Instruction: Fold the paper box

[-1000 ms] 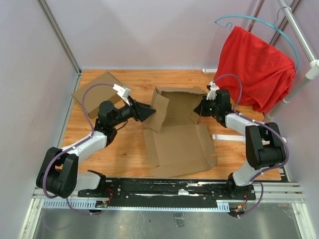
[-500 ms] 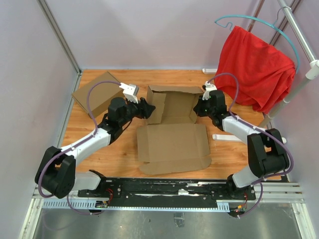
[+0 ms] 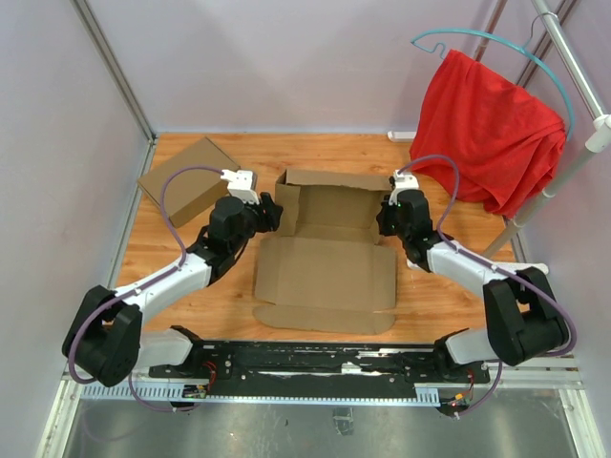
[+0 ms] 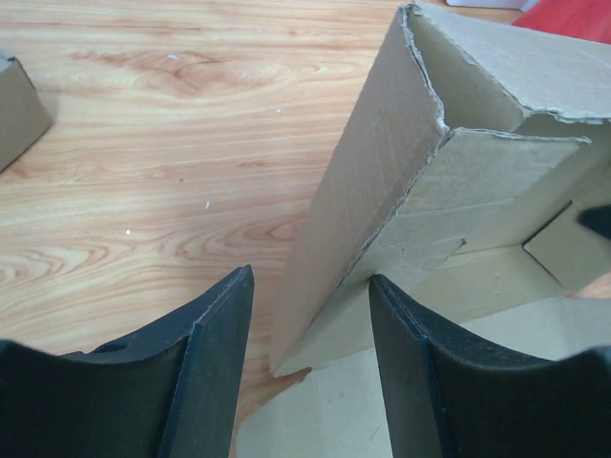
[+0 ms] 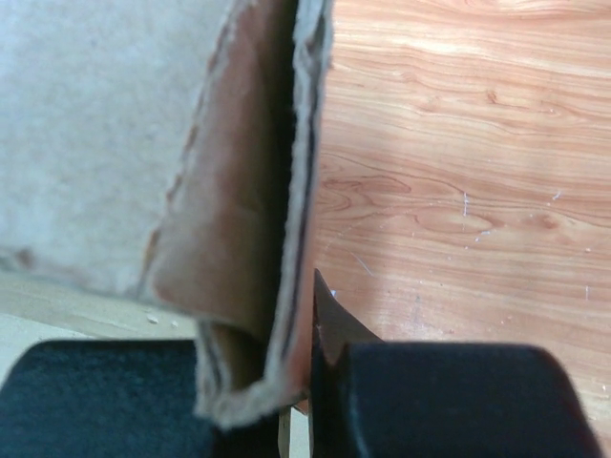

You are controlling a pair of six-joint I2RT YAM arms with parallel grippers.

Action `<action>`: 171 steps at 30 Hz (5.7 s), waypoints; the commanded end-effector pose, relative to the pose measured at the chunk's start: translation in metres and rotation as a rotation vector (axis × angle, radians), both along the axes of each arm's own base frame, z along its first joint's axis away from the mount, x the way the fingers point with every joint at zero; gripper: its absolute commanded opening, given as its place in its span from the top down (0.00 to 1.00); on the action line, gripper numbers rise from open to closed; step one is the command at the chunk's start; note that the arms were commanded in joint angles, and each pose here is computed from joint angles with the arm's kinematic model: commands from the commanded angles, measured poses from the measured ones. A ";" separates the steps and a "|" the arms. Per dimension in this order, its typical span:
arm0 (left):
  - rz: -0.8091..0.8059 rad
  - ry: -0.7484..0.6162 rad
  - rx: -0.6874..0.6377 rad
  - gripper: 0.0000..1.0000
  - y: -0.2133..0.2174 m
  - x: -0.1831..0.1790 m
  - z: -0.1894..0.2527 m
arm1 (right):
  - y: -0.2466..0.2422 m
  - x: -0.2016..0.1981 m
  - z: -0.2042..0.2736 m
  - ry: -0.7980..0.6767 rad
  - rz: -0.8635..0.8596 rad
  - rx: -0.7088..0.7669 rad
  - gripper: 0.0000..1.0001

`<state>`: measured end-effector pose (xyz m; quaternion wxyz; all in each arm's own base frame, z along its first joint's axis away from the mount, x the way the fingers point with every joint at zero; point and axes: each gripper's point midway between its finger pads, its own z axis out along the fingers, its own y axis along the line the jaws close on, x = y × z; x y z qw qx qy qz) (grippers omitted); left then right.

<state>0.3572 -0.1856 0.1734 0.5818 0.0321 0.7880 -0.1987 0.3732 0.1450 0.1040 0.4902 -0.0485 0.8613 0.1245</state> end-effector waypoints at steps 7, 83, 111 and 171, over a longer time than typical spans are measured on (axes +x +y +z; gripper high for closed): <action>0.019 -0.060 -0.023 0.45 -0.004 0.004 0.000 | 0.026 -0.012 0.025 -0.115 0.069 0.083 0.99; 0.389 -0.180 -0.020 0.49 0.065 -0.056 0.032 | 0.044 0.047 0.040 -0.389 -0.268 -0.024 0.99; 0.255 -0.172 -0.033 0.57 -0.002 0.045 0.087 | 0.057 0.026 -0.024 -0.216 -0.108 -0.090 0.92; 0.474 -0.195 -0.171 0.21 0.107 -0.068 -0.032 | 0.156 0.062 0.105 -0.078 0.486 0.110 0.74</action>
